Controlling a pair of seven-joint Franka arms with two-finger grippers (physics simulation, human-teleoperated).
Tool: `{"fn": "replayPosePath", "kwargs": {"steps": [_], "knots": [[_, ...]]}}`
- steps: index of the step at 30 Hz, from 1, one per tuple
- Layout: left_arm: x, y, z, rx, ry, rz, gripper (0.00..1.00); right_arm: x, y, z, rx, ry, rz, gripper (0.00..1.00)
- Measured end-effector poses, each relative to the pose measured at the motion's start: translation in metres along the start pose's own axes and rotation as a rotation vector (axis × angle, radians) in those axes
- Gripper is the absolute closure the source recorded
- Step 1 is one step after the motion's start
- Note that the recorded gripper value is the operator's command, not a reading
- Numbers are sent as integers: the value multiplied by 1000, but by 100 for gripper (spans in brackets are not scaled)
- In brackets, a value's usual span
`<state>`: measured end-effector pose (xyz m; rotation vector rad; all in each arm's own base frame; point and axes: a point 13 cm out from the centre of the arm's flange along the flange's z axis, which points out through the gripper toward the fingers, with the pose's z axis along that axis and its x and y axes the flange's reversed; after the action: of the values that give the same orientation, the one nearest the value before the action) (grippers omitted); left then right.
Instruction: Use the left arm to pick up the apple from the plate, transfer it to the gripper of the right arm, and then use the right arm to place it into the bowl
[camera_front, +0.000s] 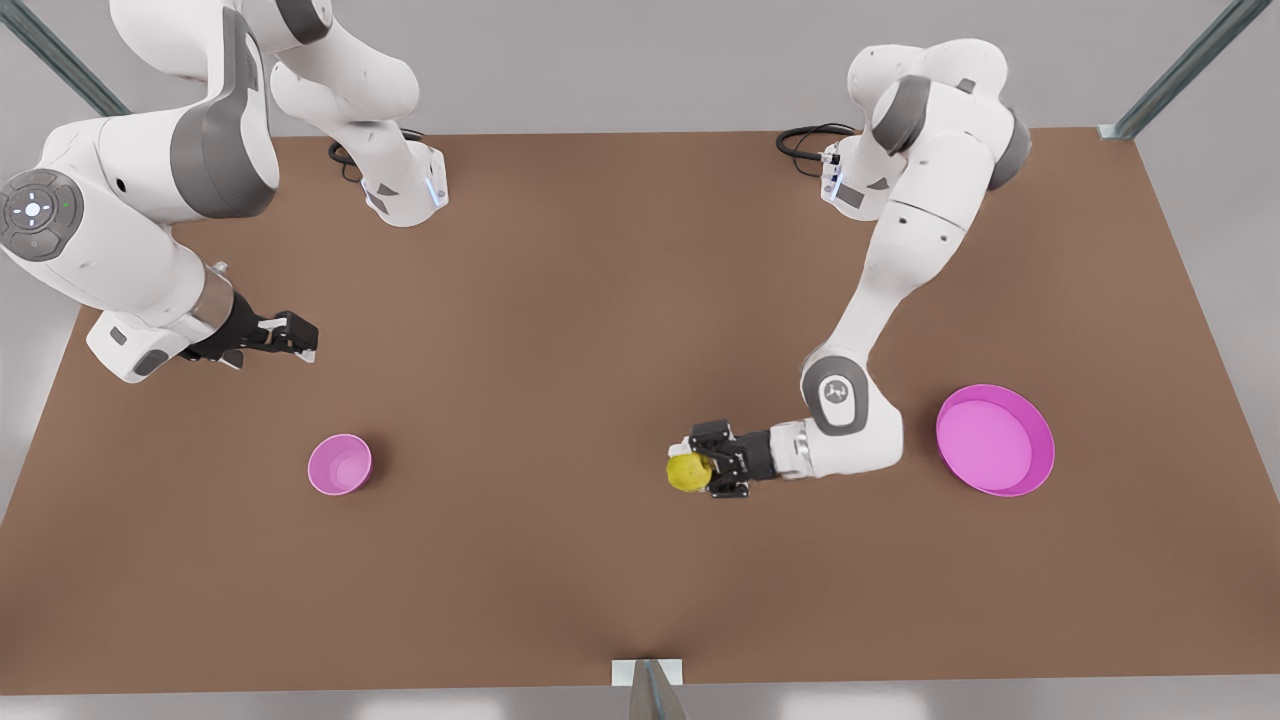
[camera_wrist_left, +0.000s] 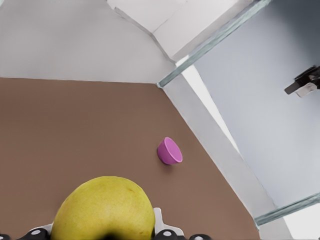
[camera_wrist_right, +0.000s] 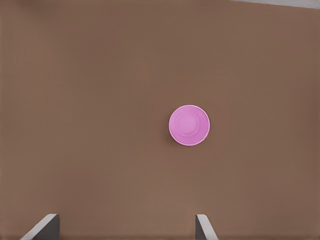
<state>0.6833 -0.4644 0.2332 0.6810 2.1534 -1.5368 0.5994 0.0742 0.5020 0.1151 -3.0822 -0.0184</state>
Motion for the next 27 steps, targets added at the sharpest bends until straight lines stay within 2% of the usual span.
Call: {"fn": "replayPosePath", "kwargs": {"steps": [6, 8, 10, 14, 17, 22, 27], "knots": [[-12, -69, 104, 128, -125, 223, 27, -3, 3, 7, -6, 8, -4, 0], [-20, -87, 119, 129, -156, 308, 27, -7, 16, 16, -64, 17, -10, 0], [-28, -96, 133, 121, -188, 396, 27, -5, 32, 46, -190, 73, 8, 0], [-35, -111, 157, 94, -228, 547, 27, 3, 96, 104, -547, 185, 82, 0], [-35, -110, 160, 66, -236, 626, 27, -7, 170, 144, -795, 221, 141, 0], [-32, -109, 165, 37, -244, 723, 27, -84, 194, 192, -1129, 164, 300, 0], [-24, -108, 173, 26, -249, 783, 27, -117, 218, 197, -1325, 75, 301, 0]]}}
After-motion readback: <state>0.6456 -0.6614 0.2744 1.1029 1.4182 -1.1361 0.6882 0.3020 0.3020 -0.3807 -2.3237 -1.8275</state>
